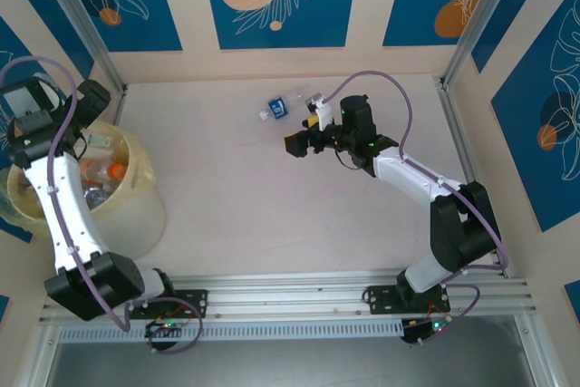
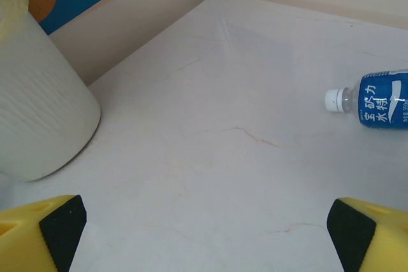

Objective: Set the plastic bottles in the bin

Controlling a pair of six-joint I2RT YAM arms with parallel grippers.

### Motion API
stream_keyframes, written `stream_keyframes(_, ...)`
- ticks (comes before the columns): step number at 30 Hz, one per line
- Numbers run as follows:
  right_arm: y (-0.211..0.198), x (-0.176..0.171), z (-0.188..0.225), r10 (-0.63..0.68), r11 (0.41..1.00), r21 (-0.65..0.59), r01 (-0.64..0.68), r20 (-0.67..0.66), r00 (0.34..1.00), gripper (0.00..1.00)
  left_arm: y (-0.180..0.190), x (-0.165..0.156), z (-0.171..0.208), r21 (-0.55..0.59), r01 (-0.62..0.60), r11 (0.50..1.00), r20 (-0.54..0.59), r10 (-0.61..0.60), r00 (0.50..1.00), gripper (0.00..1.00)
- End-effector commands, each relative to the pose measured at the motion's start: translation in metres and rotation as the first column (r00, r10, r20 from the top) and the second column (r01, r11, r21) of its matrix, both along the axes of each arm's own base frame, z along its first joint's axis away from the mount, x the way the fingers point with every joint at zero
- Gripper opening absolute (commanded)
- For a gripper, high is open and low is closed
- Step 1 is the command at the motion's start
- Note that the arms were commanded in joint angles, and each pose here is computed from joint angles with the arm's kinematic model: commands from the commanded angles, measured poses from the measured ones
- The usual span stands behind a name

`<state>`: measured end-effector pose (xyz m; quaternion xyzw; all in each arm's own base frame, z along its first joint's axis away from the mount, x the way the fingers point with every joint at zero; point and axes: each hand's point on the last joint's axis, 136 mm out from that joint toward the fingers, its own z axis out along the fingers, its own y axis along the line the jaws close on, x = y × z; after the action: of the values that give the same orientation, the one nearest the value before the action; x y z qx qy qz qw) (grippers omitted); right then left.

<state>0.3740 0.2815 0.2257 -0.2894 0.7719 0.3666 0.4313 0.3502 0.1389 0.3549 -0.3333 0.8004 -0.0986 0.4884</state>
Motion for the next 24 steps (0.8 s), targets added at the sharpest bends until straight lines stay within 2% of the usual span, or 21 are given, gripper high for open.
stream_keyframes(1,0.002,-0.002,0.008,0.012,1.000,-0.012,-0.011,0.036,0.999,0.99,-0.001,-0.025,-0.055,-0.078,-0.087,0.993,-0.163,0.074,0.984,1.00)
stream_keyframes(5,0.003,-0.002,0.009,0.018,1.000,-0.016,-0.018,0.037,0.999,0.99,-0.003,-0.029,-0.037,-0.065,-0.079,0.995,-0.162,0.067,0.985,1.00)
stream_keyframes(8,0.003,-0.002,0.007,0.015,1.000,-0.016,-0.015,0.031,0.999,0.99,-0.003,-0.039,-0.024,-0.047,-0.115,0.992,-0.134,0.108,0.985,1.00)
stream_keyframes(10,0.003,-0.003,0.006,0.014,1.000,-0.014,-0.014,0.030,0.999,0.99,-0.001,-0.047,-0.031,-0.040,-0.141,0.989,-0.149,0.134,0.980,1.00)
stream_keyframes(14,0.003,-0.002,0.004,0.014,1.000,-0.020,-0.013,0.034,0.999,0.99,-0.006,-0.043,-0.063,-0.097,-0.122,0.988,-0.217,0.098,0.971,1.00)
stream_keyframes(16,0.003,-0.001,0.006,0.009,1.000,-0.020,-0.009,0.040,0.999,0.99,-0.008,-0.040,-0.062,-0.112,-0.112,0.987,-0.210,0.087,0.974,1.00)
stream_keyframes(21,-0.001,0.003,0.012,-0.031,0.999,-0.010,0.032,0.046,0.998,0.99,-0.008,-0.040,0.007,-0.024,-0.086,0.996,-0.066,0.084,0.994,1.00)
stream_keyframes(24,-0.007,0.006,0.019,-0.065,0.998,0.021,0.064,0.053,0.996,0.99,-0.028,-0.039,0.053,0.035,-0.011,0.999,0.004,0.011,1.000,1.00)
